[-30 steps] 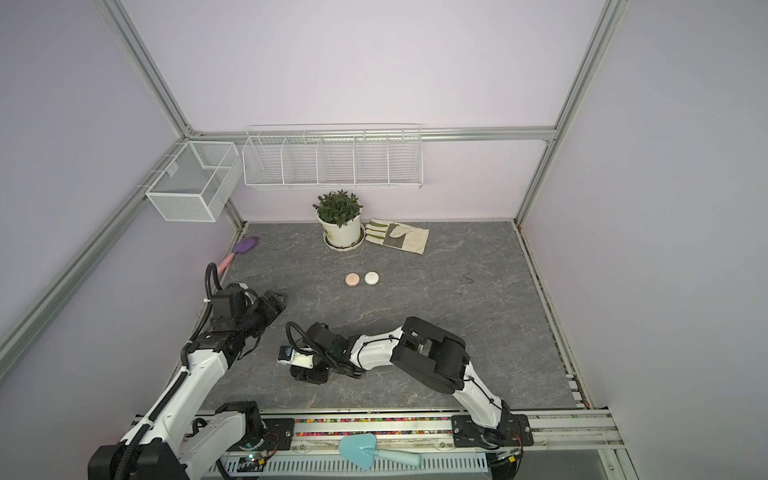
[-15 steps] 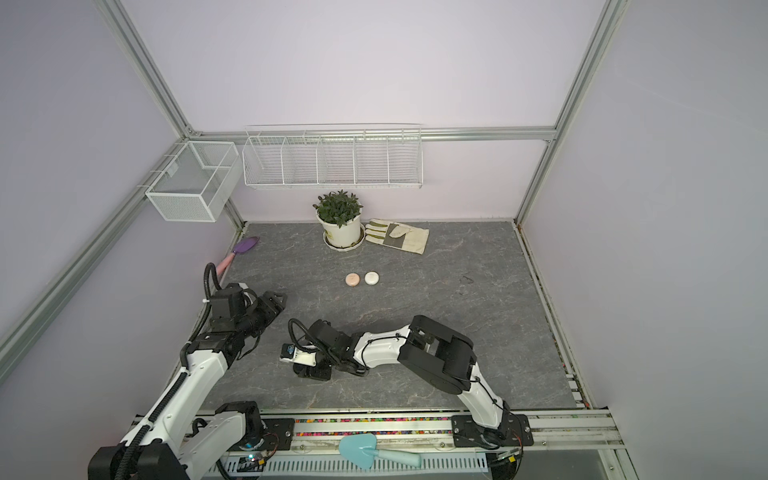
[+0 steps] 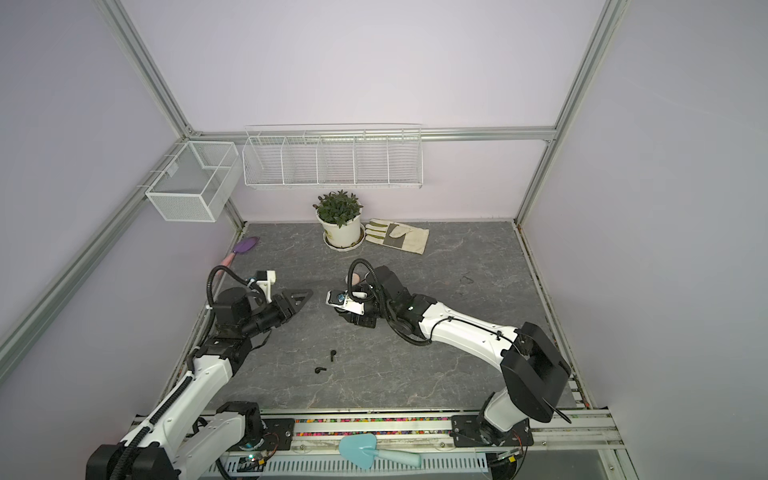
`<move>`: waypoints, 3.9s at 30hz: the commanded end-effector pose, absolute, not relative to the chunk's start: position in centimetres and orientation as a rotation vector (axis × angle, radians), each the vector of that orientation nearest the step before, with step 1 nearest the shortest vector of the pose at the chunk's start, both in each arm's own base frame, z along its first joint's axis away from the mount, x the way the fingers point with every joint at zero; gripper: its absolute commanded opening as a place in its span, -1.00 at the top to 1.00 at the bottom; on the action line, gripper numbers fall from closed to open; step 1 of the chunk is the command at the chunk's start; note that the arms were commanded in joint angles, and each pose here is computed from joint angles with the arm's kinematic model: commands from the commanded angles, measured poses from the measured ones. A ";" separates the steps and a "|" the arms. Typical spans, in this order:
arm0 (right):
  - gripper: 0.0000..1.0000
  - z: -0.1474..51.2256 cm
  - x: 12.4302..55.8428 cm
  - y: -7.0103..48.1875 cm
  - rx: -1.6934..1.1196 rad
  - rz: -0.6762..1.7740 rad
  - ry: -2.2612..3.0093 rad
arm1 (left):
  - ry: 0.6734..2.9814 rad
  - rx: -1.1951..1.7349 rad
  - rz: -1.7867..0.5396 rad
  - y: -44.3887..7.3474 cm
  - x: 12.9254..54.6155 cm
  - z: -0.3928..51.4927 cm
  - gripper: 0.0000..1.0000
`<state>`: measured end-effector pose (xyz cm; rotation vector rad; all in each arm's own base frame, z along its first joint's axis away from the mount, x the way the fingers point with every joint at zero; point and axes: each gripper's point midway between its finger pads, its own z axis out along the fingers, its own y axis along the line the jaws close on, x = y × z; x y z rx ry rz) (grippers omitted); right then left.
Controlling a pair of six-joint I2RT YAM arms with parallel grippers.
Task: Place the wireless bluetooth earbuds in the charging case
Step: 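Lift the black case with the right gripper toward the left gripper, then close the left gripper on the black case held by the right gripper, then pry the black case lid open with the right gripper while the left holds it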
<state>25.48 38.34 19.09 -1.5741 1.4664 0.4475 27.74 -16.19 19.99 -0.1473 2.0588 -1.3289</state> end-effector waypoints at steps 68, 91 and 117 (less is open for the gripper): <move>-0.08 23.4 24.7 39.7 -1.615 0.545 1.313 | 1.870 0.244 -1.642 -23.2 23.7 23.2 0.65; -0.32 27.4 23.8 34.5 -1.486 0.483 1.387 | 1.364 0.655 -1.248 -23.4 21.5 25.1 1.00; -0.28 27.2 24.0 37.7 -1.540 0.491 1.327 | 1.416 0.690 -1.185 -23.9 21.1 23.7 1.00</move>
